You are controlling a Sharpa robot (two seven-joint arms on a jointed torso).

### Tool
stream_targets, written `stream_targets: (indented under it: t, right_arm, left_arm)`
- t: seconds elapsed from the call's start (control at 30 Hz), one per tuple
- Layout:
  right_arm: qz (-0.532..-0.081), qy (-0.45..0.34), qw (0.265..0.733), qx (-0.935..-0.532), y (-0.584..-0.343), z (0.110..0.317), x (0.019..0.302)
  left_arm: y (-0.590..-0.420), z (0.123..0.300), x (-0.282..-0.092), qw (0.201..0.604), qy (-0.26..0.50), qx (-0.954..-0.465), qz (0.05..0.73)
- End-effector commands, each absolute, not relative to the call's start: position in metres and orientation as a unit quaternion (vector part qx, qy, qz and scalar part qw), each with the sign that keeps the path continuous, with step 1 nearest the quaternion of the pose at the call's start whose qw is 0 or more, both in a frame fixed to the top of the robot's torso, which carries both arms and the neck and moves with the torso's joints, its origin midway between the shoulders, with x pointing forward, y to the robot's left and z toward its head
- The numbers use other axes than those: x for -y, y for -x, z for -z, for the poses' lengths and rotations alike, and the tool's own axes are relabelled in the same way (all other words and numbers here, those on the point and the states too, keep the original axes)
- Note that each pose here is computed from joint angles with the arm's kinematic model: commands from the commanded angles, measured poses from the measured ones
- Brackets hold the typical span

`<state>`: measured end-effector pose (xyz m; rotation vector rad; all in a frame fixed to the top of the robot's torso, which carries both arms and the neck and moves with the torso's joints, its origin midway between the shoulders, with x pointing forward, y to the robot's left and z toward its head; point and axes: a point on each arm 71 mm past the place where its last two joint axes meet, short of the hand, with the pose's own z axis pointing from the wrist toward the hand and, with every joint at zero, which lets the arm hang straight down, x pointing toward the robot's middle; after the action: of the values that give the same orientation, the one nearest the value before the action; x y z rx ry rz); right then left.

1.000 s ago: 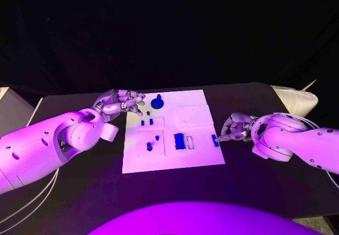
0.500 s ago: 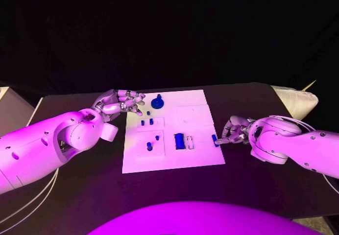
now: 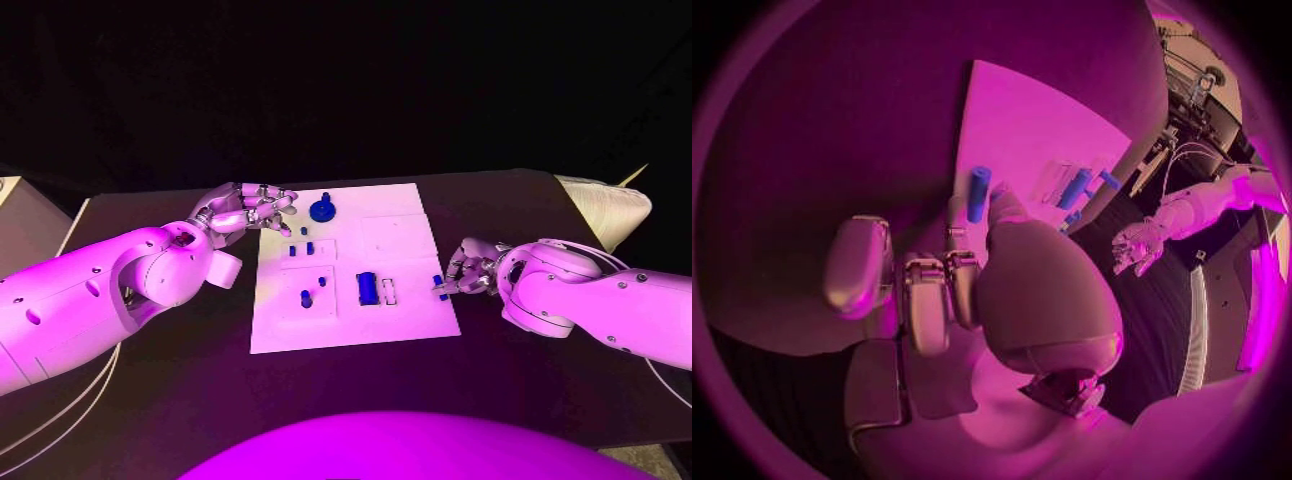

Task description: Assemble the parts on the task board

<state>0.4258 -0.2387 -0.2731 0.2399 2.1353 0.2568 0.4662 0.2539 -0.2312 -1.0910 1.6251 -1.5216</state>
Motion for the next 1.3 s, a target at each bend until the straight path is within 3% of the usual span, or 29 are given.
stream_targets:
  t: [0.03, 0.8, 1.3]
  right_arm:
    - [-0.103, -0.097, 0.478, -0.867, -0.427, 0.273, 0.237]
    - [-0.073, -0.053, 0.454, -0.886, -0.426, 0.293, 0.225]
    - [-0.132, -0.136, 0.451, -0.872, -0.42, 0.279, 0.217]
  left_arm:
    - [-0.465, 0.231, -0.252, 0.319, 0.413, -0.62, 0.586]
    - [-0.465, 0.231, -0.253, 0.317, 0.412, -0.622, 0.586]
    - [-0.464, 0.231, -0.253, 0.315, 0.412, -0.623, 0.586]
